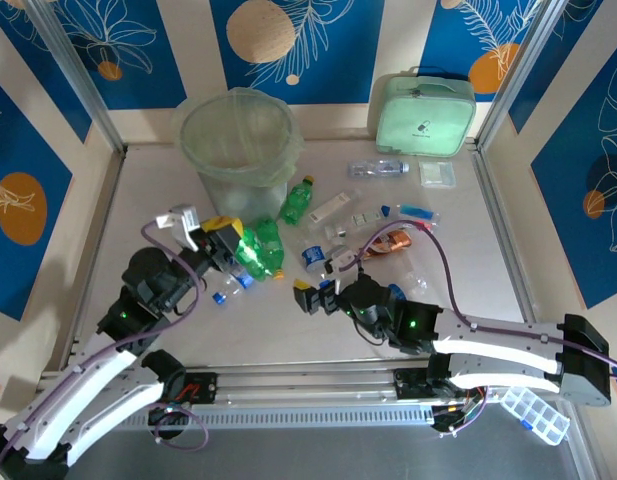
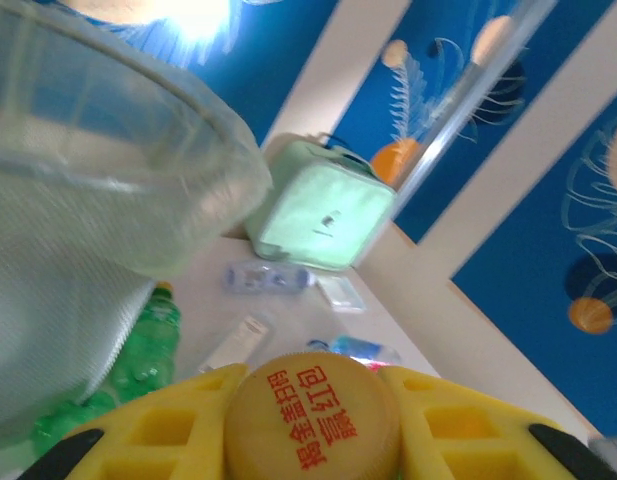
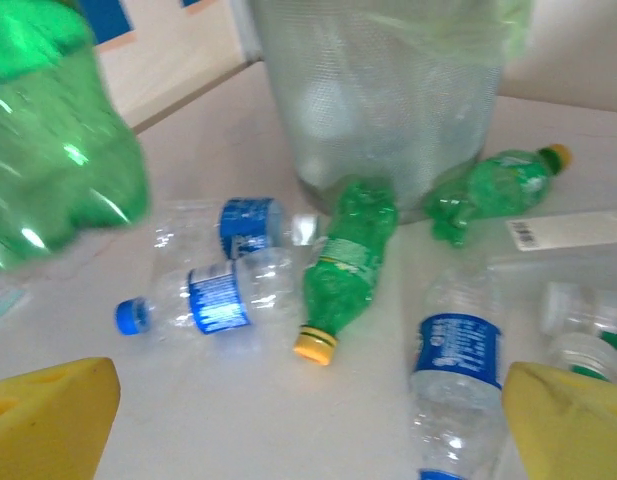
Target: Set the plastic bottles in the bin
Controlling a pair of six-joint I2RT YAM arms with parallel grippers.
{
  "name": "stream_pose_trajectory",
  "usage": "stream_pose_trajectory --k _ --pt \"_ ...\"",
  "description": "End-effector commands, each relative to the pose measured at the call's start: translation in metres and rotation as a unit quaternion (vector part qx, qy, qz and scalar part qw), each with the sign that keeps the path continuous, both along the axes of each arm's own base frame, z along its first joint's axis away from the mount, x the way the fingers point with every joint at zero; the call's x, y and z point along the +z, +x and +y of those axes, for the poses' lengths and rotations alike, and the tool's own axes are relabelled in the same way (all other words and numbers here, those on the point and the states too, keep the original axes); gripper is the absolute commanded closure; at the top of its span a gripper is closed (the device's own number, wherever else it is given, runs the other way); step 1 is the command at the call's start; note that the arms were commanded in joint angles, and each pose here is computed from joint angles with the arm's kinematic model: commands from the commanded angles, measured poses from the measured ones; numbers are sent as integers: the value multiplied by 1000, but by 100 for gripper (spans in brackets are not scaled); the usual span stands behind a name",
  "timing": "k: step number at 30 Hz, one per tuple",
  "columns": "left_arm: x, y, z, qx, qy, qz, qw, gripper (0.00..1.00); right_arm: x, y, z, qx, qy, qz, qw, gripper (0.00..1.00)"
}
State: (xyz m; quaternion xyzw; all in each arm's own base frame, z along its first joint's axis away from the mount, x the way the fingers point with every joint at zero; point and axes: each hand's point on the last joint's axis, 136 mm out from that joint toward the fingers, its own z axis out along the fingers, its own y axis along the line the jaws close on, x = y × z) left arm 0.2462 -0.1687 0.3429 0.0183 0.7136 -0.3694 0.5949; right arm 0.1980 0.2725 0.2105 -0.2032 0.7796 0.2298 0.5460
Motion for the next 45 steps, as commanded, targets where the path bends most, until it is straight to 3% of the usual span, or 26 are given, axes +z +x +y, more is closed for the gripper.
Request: stream_pose_trajectory --k 1,8,16,21,27,32,38,45 --pt "8 15 12 56 52 33 997 100 3 17 -24 -70 3 4 998 2" --pt "86 59 14 115 61 19 991 100 -1 25 -36 -93 9 10 996 3" --pt "142 140 45 154 -5 23 988 100 -15 30 -29 -90 -3 31 995 5" --pt "161 181 46 175 30 11 984 100 -23 31 -19 -77 -11 40 996 5" --pt "129 236 47 216 139 52 965 100 -33 32 -6 -66 -34 52 996 5" --pt "78 272 54 236 274 122 924 100 -38 33 1 -60 -47 57 995 5" --pt "20 290 55 227 345 173 894 100 -44 34 9 -55 -64 64 994 5" --pt "-40 301 68 240 418 231 845 100 -47 34 15 -51 -75 69 993 5"
